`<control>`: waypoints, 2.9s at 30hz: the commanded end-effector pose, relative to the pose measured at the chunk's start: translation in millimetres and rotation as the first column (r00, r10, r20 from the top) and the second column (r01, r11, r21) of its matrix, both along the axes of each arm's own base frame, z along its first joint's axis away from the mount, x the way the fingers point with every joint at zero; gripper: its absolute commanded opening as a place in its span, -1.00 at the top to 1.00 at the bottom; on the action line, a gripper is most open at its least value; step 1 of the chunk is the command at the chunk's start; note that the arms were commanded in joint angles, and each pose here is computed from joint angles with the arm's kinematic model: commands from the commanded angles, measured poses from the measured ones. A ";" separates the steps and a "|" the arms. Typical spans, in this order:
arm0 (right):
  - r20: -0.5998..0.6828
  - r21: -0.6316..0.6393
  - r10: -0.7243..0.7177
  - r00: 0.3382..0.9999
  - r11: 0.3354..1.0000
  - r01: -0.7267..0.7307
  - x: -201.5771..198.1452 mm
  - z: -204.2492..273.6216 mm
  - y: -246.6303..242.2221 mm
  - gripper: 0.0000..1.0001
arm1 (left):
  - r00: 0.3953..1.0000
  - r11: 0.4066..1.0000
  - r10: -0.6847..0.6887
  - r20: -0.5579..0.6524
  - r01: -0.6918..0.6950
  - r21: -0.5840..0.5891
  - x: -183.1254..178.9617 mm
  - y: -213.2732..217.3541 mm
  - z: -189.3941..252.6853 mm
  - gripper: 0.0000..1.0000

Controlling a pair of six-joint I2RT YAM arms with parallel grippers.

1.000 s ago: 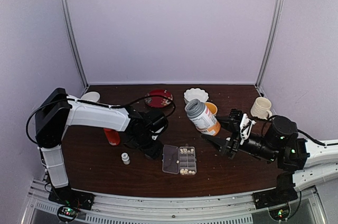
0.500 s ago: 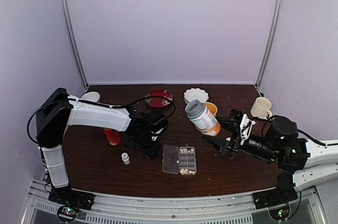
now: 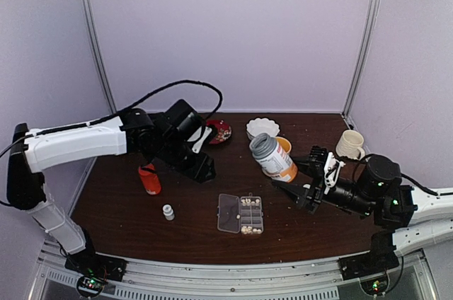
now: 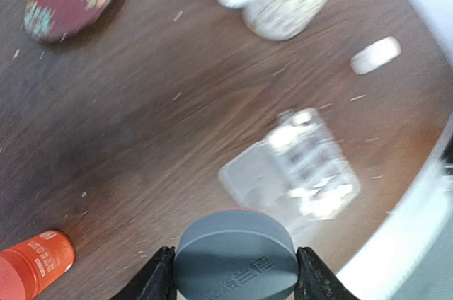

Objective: Sort the pills into containers
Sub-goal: Pick up the lid of the pill bottle from the center of the board, then place the lid of the pill bottle on the pill bottle, then screw the lid of the pill bottle onto the pill bottle.

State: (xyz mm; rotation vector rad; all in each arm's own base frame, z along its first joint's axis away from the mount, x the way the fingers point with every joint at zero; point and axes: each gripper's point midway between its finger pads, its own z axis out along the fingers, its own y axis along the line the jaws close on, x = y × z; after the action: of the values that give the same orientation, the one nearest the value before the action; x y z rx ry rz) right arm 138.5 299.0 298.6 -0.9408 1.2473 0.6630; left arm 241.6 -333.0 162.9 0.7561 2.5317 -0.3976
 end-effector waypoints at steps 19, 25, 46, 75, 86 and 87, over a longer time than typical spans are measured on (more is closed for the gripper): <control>-0.015 -0.019 0.105 0.994 0.994 -0.106 -13.2 18.6 16.3 1.00 | 0.887 0.529 -0.452 0.092 0.349 -0.774 -96.6 -68.2 215.3 0.05; -0.024 -0.029 0.085 0.996 0.996 -0.085 -10.8 15.7 12.8 1.00 | 0.871 0.495 -0.480 0.103 0.366 -0.788 -102.8 -69.8 217.6 0.05; -0.001 -0.283 -0.018 1.000 0.959 0.017 9.2 -3.8 28.0 1.00 | 0.912 0.658 -0.409 -0.039 0.265 -0.705 -92.4 -73.2 177.4 0.06; -0.212 -0.042 0.466 0.859 0.874 -0.485 -59.3 50.5 42.1 1.00 | 0.713 0.463 -0.596 0.369 0.681 -0.567 -123.3 -93.8 164.6 0.14; -0.274 -0.025 0.512 0.814 0.843 -0.538 -72.6 39.0 32.6 1.00 | -0.031 0.077 -0.705 0.709 0.990 0.120 -162.0 -87.5 134.9 0.22; -0.272 -0.023 0.512 0.815 0.843 -0.537 -72.7 39.3 31.7 1.00 | -0.079 0.064 -0.704 0.705 0.983 0.173 -160.4 -86.3 131.9 0.22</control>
State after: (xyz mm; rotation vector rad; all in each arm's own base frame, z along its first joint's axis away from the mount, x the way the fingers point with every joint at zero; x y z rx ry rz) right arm 86.3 322.1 267.0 -1.3826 1.5705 1.0414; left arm 94.7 -413.8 319.8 1.7177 1.1663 -1.0831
